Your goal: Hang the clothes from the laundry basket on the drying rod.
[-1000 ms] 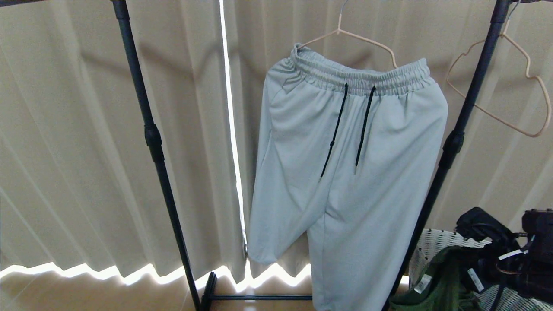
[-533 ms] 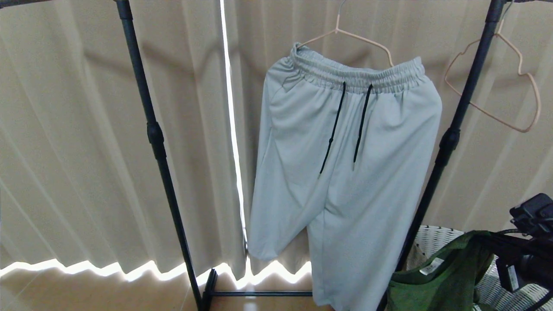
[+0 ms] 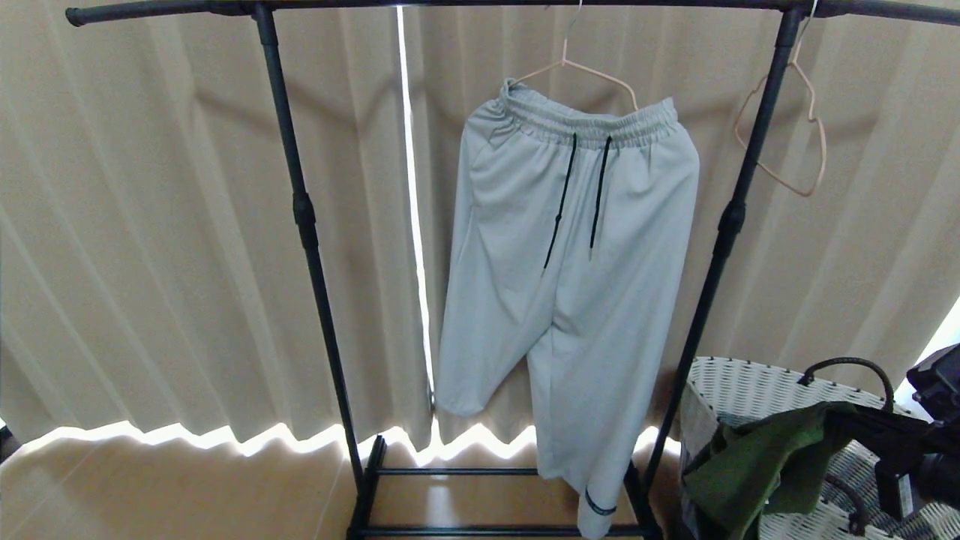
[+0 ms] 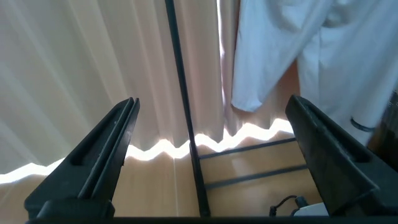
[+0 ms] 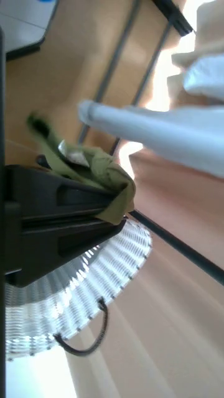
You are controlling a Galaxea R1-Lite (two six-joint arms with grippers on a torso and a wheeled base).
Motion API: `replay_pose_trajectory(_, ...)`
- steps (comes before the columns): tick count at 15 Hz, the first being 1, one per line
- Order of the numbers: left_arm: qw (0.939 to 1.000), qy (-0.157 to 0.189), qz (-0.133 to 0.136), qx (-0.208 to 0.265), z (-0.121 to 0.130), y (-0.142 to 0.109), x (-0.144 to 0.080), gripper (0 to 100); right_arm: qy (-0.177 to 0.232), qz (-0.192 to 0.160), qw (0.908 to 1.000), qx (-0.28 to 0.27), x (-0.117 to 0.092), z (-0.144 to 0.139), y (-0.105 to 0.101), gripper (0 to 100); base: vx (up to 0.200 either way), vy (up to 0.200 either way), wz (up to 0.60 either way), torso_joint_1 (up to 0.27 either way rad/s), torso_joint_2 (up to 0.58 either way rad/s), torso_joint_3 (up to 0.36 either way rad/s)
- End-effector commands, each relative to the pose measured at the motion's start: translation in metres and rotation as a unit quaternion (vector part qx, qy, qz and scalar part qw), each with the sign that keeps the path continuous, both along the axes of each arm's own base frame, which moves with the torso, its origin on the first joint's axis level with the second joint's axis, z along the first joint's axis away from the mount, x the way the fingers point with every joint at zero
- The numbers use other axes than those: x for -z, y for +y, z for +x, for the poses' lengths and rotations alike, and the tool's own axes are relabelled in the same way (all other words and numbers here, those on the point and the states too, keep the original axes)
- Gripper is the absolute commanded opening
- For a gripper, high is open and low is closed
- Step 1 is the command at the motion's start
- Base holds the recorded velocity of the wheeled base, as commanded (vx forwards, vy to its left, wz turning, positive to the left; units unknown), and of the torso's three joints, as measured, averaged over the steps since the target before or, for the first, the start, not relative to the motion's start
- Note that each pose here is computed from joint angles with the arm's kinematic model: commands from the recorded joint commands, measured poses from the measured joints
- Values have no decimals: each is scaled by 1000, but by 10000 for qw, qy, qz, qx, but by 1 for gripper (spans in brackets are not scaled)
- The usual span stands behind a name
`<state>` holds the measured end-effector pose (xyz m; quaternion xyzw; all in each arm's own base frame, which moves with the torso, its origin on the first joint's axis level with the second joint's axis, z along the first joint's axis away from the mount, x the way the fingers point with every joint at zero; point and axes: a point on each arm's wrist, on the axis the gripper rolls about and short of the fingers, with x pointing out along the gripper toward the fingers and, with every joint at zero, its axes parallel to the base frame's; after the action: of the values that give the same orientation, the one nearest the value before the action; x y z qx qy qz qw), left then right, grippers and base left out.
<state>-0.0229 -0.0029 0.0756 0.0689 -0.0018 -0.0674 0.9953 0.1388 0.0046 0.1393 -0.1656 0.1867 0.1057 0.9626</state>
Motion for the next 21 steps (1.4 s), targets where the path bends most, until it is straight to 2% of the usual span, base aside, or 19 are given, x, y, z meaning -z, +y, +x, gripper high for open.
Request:
replay_pose_trajectory(1,10000,8,13,1,0,0,0,100,-36,7,9999,-142,-2,1,4,0,0,0,0,0,0,0)
replay_pose_trajectory(3,10000,-6,58,39,0,0,0,100,-105,11,9994,-318,-6,3,9,0,0,0,0,0,0,0)
replay_pose_trajectory(7,9980,-146,256,551,-2,-2,-5,100,-444,62,9956,-825,-27,16,26,0,0,0,0,0,0,0)
replay_pose_trajectory(8,9942,-354,265,982,-6,-4,-22,100,-533,145,9937,-977,-34,21,33,0,0,0,0,0,0,0)
replay_pose_trajectory(9,9924,-312,262,1158,-4,-4,-37,100,-619,263,9921,-1055,-40,23,37,0,0,0,0,0,0,0)
replay_pose_trajectory(11,9916,93,204,1274,13,-5,-72,100,-692,610,9875,-1279,-52,29,50,0,0,0,0,0,0,0)
replay_pose_trajectory(12,9896,222,183,1406,22,-5,-82,100,-723,726,9858,-1332,-56,30,54,0,0,0,0,0,0,0)
replay_pose_trajectory(14,9809,362,105,1911,59,-10,-110,100,-754,939,9821,-1449,-62,33,62,0,0,0,0,0,0,0)
replay_pose_trajectory(16,9684,361,58,2468,96,-25,-127,100,-825,964,9811,-1459,-67,36,63,0,0,0,0,0,0,0)
replay_pose_trajectory(17,9617,432,62,2704,112,-34,-130,100,-852,975,9804,-1483,-69,38,64,0,0,0,0,0,0,0)
replay_pose_trajectory(19,9444,627,78,3226,139,-60,-128,100,-885,1120,9779,-1525,-74,41,66,0,0,0,0,0,0,0)
replay_pose_trajectory(20,9414,681,82,3303,145,-67,-126,100,-894,1183,9772,-1517,-76,41,66,0,0,0,0,0,0,0)
replay_pose_trajectory(21,9367,790,82,3410,156,-87,-121,100,-914,1303,9746,-1575,-80,40,69,0,0,0,0,0,0,0)
